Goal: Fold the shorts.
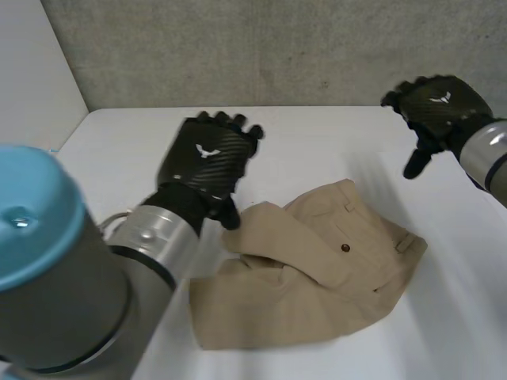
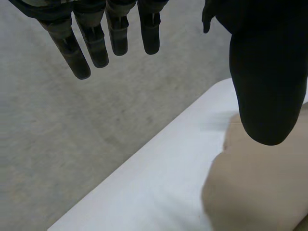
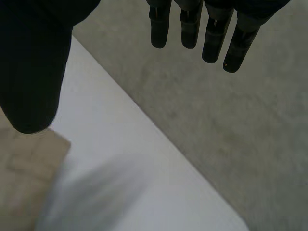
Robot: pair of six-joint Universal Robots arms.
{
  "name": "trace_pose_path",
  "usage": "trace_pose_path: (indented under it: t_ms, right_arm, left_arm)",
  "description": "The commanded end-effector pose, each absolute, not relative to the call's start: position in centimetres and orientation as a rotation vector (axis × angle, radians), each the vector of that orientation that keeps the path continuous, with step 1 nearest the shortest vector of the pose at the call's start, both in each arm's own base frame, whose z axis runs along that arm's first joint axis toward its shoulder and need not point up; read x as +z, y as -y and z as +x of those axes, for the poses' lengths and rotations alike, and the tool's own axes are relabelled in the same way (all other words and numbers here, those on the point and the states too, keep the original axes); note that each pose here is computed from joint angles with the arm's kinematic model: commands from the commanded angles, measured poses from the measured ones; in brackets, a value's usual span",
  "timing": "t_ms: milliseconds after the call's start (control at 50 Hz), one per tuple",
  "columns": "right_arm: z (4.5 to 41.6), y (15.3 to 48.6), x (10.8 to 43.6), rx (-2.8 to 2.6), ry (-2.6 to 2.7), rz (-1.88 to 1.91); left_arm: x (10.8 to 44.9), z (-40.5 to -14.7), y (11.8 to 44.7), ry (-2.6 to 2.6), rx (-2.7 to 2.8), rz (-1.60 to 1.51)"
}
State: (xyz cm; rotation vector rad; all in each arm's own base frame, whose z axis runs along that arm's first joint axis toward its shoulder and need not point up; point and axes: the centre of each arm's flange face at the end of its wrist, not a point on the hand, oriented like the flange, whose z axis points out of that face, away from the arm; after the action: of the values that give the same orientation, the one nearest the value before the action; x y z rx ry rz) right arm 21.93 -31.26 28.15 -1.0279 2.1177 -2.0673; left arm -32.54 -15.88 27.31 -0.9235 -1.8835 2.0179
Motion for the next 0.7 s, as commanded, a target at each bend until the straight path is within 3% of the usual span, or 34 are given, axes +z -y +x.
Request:
trace_pose_path:
  t_ms: [20,120,480,600,700]
  right_arm:
    - [26.0,29.9,28.2,-1.893,-2.038,-1.190]
    - [28.2,30.5,26.8,-1.796,-2.039,-1.288]
    - [30.4,36.1,17.0,-1.682,-2.084,-1.561]
    - [30.7,37.0,15.0,-1.665,-2.088,-1.582]
    - [31.3,38.4,15.2,-1.751,-2.040,-1.579]
  left_arm:
    - [25.4,-29.5,16.9,2.089,1.942,-0.884]
    - [23.9,-29.0,17.8,2.204,1.822,-0.758]
    - [17.4,-34.4,22.6,2.219,1.632,-0.820]
    - [15.2,-35.8,24.3,2.241,1.614,-0.850]
    - [15.8,-36.7,25.7,2.205,1.713,-0.960]
